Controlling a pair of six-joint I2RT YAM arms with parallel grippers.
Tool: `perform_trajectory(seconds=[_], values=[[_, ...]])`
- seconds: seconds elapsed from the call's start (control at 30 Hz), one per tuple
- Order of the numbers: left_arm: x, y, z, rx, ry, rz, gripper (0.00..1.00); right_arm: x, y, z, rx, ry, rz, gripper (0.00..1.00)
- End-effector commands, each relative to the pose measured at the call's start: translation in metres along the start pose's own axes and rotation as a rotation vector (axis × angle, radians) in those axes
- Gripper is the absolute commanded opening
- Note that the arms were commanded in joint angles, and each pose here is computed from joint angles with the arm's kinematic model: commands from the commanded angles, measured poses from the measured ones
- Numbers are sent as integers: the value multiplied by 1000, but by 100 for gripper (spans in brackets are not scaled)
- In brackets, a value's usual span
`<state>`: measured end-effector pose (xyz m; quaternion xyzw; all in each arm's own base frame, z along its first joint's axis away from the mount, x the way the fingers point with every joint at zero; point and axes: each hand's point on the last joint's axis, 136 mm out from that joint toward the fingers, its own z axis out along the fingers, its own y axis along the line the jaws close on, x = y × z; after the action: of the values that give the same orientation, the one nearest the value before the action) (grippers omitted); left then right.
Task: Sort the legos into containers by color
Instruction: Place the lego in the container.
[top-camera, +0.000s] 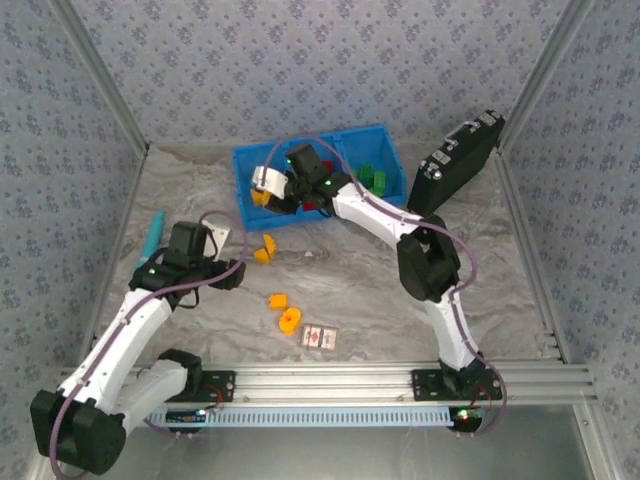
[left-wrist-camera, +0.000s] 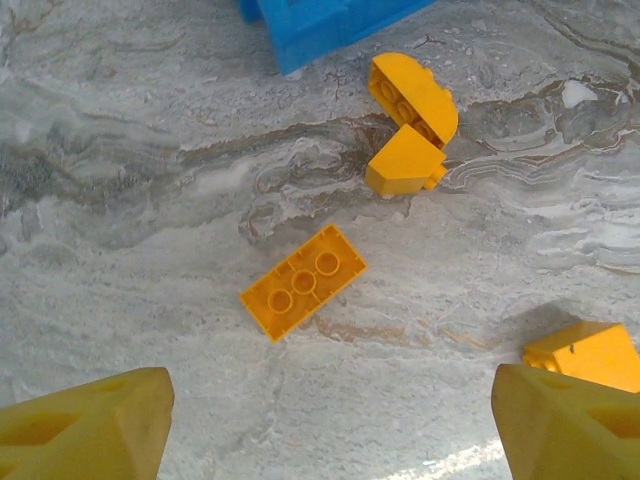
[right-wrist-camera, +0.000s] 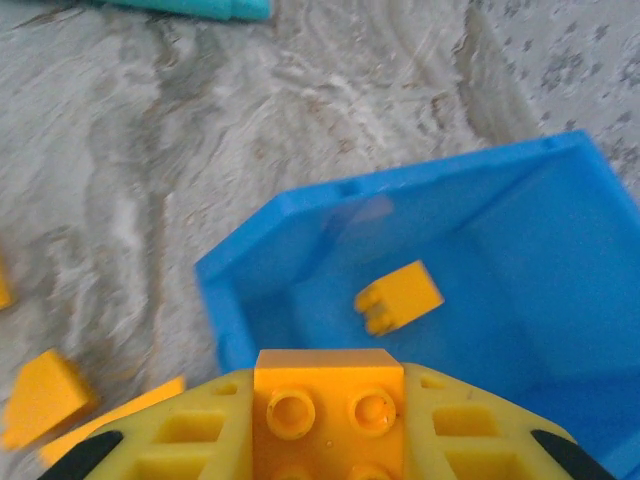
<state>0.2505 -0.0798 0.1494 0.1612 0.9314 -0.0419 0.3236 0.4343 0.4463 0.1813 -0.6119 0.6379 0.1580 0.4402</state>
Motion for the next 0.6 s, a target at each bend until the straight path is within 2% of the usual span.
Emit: perform_trajectory(seconds=[0.0,0.03,0.13,0.3,0.47,0.57], values=[[-5,-8,12,48,-27,168,90,16,0,23,-45,20,-10,18],[1,-12,18,72,-7,241,99,18,0,29,-47,21,-22,20],[13,-13,34,85,33,388,100,27,-5,43,-24,31,-61,22],[12,-12,43,99,0,461,100,30,-13,60,-2,23,-93,28],[18,-12,49,100,-18,552,100,29,-17,66,2,-5,-125,42],[19,-5,57,77,-60,534,100,20,-22,59,-11,-57,-111,48]])
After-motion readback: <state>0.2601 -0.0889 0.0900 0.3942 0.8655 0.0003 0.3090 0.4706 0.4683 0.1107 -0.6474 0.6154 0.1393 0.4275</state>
